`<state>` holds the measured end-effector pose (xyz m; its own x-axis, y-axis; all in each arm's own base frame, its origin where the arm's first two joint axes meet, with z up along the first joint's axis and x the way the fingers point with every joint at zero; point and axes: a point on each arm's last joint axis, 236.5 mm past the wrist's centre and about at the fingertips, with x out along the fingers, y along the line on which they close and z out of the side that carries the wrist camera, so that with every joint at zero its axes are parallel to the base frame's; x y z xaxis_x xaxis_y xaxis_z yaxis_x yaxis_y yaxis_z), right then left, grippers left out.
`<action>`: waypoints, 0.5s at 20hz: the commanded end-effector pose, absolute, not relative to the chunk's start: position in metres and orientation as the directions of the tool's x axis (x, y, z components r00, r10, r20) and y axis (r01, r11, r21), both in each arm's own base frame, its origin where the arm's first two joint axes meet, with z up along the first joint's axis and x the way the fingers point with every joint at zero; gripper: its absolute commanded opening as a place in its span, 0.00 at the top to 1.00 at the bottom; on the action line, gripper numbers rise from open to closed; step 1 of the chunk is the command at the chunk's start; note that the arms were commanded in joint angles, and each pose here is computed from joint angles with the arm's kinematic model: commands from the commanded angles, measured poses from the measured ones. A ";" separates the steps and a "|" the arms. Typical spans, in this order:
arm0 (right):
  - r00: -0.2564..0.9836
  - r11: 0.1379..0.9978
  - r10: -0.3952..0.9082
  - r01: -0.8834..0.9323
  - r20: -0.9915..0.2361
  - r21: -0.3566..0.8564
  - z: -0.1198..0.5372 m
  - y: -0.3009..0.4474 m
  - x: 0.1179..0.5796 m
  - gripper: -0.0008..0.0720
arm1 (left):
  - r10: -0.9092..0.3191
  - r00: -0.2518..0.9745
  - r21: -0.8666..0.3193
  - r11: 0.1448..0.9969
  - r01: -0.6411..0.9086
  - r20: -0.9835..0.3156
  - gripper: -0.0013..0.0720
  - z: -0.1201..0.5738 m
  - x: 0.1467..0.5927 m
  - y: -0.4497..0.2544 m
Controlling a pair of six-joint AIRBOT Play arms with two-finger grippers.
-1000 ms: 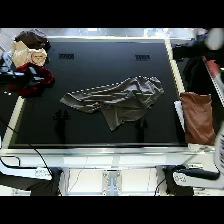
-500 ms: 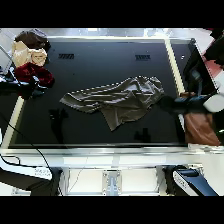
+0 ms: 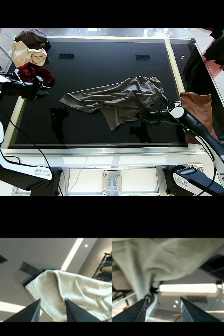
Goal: Fold the shirts.
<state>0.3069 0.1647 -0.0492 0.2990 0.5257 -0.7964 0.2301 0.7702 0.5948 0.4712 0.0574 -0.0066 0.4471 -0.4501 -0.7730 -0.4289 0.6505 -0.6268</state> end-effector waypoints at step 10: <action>0.338 0.591 0.518 0.523 -0.786 0.615 -0.100 0.168 0.338 0.37 | -0.473 0.424 -0.628 0.668 -0.399 -0.772 0.48 -0.007 0.474 0.034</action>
<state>0.3226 0.1668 -0.0924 0.2920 0.5167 -0.8048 0.4418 0.6735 0.5926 0.4727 0.0398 -0.0064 0.4295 -0.4687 -0.7719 -0.4074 0.6623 -0.6288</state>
